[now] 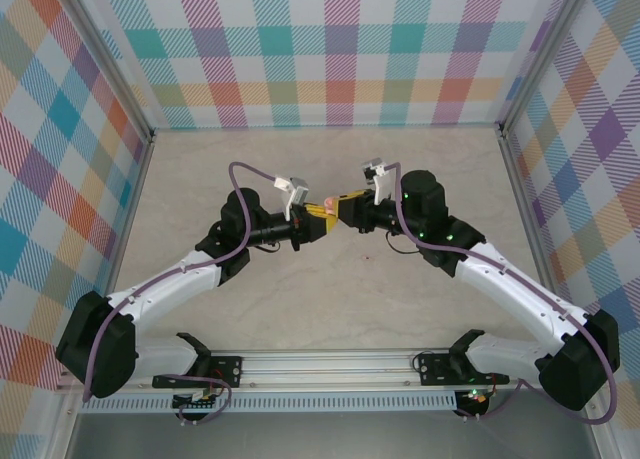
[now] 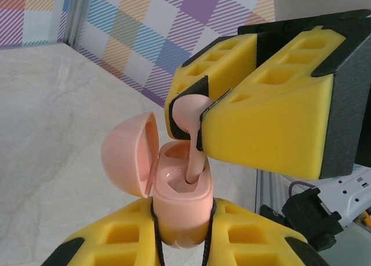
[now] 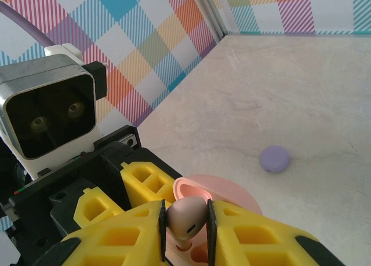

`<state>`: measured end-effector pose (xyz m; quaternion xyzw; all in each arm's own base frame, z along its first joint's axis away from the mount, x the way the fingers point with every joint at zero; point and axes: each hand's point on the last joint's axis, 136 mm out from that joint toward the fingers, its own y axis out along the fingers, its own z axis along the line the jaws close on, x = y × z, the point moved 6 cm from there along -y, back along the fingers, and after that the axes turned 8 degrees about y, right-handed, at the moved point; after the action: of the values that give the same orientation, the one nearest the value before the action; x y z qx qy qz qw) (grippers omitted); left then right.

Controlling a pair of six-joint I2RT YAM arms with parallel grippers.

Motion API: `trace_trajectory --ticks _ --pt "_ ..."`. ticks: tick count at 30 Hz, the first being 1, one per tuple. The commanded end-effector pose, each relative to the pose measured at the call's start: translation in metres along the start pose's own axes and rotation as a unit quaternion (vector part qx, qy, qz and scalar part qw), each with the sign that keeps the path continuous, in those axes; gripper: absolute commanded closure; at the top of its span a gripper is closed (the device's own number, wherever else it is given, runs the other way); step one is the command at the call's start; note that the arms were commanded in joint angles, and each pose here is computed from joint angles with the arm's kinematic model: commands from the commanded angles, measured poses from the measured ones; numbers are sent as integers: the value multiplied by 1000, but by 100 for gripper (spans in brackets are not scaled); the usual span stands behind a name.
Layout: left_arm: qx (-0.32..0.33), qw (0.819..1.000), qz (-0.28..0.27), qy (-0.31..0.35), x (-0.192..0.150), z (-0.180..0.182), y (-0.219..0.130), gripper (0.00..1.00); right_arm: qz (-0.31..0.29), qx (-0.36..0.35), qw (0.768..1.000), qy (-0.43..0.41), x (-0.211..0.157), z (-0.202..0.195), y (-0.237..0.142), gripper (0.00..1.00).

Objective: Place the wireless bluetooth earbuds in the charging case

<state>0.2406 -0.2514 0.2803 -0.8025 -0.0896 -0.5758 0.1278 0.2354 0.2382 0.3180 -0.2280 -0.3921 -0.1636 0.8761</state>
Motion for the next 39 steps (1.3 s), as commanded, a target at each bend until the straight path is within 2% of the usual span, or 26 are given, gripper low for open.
trace_trajectory --ticks 1,10,20,31,39 --pt "1 999 -40 31 26 -12 -5 91 11 24 1000 -17 2 14 -6 75" --pt "6 999 -43 31 26 -13 -7 91 13 30 999 -21 3 18 -11 74" --pt "-11 999 -33 37 25 -16 -7 91 19 37 999 -25 6 22 -12 65" --pt "-11 998 -25 48 23 -18 -8 92 18 -23 999 -19 10 12 -14 69" --pt "-8 998 -26 50 24 -17 -8 92 22 -7 999 -27 10 18 -18 66"
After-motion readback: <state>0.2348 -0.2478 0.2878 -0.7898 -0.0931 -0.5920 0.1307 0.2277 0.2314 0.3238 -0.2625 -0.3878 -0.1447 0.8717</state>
